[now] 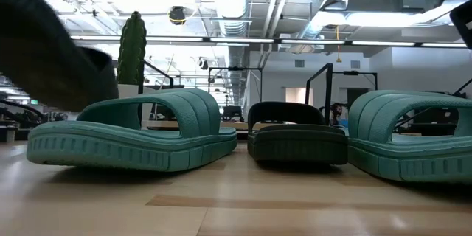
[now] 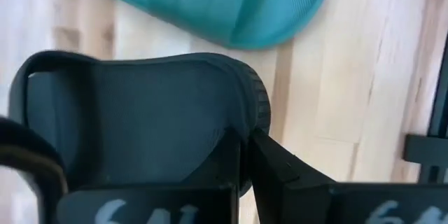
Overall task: Pick and place slides into the shelf
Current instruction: Put the left black slide on the shelf
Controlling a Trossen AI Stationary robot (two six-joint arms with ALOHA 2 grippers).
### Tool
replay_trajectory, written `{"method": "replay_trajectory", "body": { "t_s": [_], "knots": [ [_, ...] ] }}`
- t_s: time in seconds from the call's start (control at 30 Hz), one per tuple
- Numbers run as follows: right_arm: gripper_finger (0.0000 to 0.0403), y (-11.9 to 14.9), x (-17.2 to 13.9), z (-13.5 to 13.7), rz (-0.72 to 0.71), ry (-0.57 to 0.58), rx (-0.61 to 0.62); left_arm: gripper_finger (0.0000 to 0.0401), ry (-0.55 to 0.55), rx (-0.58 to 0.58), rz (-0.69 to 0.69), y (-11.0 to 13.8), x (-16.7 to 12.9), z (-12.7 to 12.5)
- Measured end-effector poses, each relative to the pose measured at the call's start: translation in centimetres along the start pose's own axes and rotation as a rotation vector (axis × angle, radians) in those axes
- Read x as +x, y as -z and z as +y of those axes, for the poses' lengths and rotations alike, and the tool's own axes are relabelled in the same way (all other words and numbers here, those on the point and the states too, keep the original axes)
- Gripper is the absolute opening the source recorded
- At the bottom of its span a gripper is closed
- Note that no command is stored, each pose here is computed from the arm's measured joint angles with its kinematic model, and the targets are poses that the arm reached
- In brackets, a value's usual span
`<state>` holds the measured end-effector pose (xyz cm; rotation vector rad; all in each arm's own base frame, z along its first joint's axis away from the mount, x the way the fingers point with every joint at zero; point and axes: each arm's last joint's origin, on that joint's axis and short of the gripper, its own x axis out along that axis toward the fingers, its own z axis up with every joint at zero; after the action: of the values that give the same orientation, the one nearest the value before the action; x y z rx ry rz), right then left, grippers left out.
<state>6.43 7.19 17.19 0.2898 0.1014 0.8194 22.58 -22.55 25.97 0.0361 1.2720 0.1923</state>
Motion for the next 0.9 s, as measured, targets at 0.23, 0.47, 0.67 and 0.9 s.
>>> {"method": "replay_trajectory", "body": {
  "t_s": [0.23, 0.47, 0.67, 0.9],
  "knots": [
    [0.0169, 0.0, 0.0, 0.0, 0.0, 0.0, 0.0, 0.0, -0.071, 0.102, -0.075, -1.8, -2.0, 1.1],
    [0.0169, 0.0, 0.0, 0.0, 0.0, 0.0, 0.0, 0.0, -0.192, 0.241, -0.084, -4.5, -1.1, 4.1],
    [0.0169, 0.0, 0.0, 0.0, 0.0, 0.0, 0.0, 0.0, -0.353, 0.324, -0.085, -7.0, -0.1, 7.6],
    [0.0169, 0.0, 0.0, 0.0, 0.0, 0.0, 0.0, 0.0, -0.446, 0.356, -0.026, -9.3, 1.1, 11.7]
  ]
}}
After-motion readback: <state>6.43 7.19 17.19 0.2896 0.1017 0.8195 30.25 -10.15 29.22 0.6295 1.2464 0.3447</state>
